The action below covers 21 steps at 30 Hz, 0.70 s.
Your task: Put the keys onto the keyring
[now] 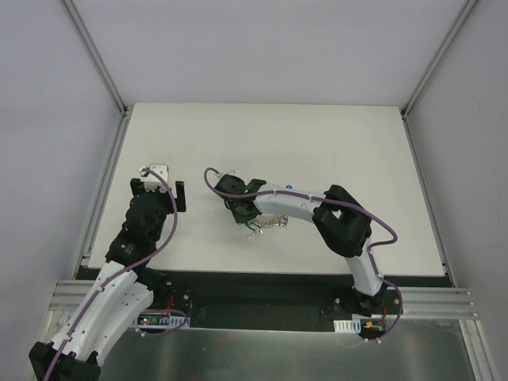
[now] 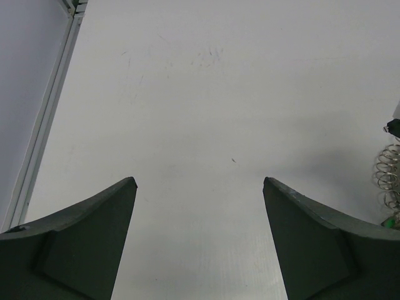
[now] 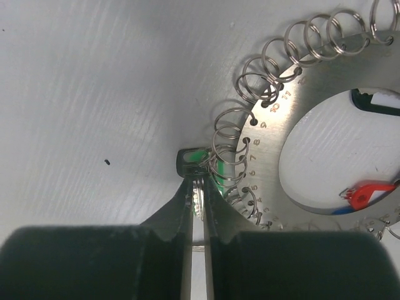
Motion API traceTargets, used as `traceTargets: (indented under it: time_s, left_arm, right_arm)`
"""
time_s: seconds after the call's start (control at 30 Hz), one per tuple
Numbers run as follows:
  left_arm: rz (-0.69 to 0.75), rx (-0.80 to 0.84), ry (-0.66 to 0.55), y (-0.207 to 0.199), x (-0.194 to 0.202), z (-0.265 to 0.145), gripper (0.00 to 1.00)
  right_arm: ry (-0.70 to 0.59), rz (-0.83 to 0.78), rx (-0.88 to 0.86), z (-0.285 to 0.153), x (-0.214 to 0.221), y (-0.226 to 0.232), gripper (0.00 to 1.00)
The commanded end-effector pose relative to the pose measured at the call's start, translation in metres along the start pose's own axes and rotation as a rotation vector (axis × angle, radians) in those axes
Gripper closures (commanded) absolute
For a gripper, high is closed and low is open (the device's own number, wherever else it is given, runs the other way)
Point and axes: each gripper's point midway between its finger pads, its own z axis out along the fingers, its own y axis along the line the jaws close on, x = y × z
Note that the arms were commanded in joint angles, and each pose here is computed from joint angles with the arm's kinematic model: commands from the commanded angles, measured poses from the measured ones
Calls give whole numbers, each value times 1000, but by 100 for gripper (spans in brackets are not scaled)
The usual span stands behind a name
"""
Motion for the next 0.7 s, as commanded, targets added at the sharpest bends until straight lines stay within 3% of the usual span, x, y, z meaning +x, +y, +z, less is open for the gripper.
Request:
traceTargets:
  time_s: [0.0,0.23,0.33,0.4,0.67]
  left_arm:
    - [-2,16,-41,-3,-9,1,18]
    - [0,22,-37,-5,-8,1,18]
    - [2,24,-36,-5,-7,1,18]
    - [4,24,-37,-5,-8,1,18]
    - [3,22,-36,-5,-8,1,18]
  right_arm:
    - [71,-37,-14,-8,20,-5,96]
    - [83,-43,-46,-25,19,-12,99]
    - [48,-22,-78,-33,7,-11,89]
    - [-11,5,-95,-41,-8,-9,75]
    - [-106,105,-101,-38,-34,-5,76]
